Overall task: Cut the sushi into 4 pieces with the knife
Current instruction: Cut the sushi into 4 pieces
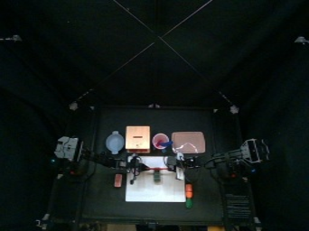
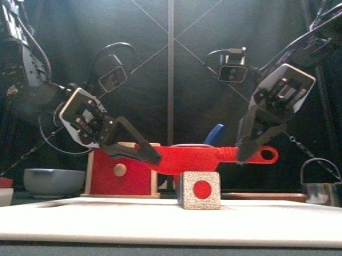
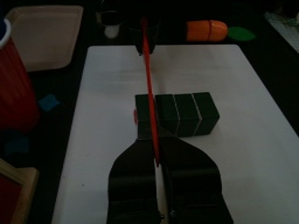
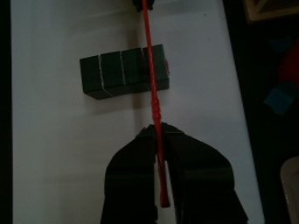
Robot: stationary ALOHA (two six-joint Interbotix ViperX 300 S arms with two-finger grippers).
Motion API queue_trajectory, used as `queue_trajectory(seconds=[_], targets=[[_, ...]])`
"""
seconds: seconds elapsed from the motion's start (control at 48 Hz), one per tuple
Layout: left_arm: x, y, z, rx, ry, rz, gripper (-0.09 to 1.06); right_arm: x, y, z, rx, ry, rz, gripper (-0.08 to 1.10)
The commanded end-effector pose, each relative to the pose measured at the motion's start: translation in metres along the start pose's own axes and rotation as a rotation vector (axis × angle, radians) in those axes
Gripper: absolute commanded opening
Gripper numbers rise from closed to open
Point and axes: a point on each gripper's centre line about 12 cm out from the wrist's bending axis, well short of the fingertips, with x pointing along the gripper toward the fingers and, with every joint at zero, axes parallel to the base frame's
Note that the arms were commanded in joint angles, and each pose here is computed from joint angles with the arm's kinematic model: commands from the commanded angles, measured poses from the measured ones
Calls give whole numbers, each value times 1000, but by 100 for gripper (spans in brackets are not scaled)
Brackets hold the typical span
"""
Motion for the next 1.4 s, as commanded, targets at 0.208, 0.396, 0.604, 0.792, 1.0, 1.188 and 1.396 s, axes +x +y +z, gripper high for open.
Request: queue_trajectory(seconds=[0.208,0.396,0.604,0.792,1.0,1.188,1.396], targets=[[8,-11,13,-2,-32,-21,21,1,2,15,7,-40,5,6],[8,-16,11,-8,-16,-26,21,5,5,15,3,-31,12,6],[9,-16,8,-15,-5,-22,21,10,5,11,1,-13,9,6],[12,-14,-2,-32,31,-3,21,23,4,0,3,38,3,6],[21,-8,-18,-56,97,36,21,33,-1,-11,10,79,-10,6],[26,-6,-22,-59,132,42,21,35,-2,-12,6,85,-14,6],[25,13,-17,-62,119,80,20,34,-17,-9,31,77,-42,6]])
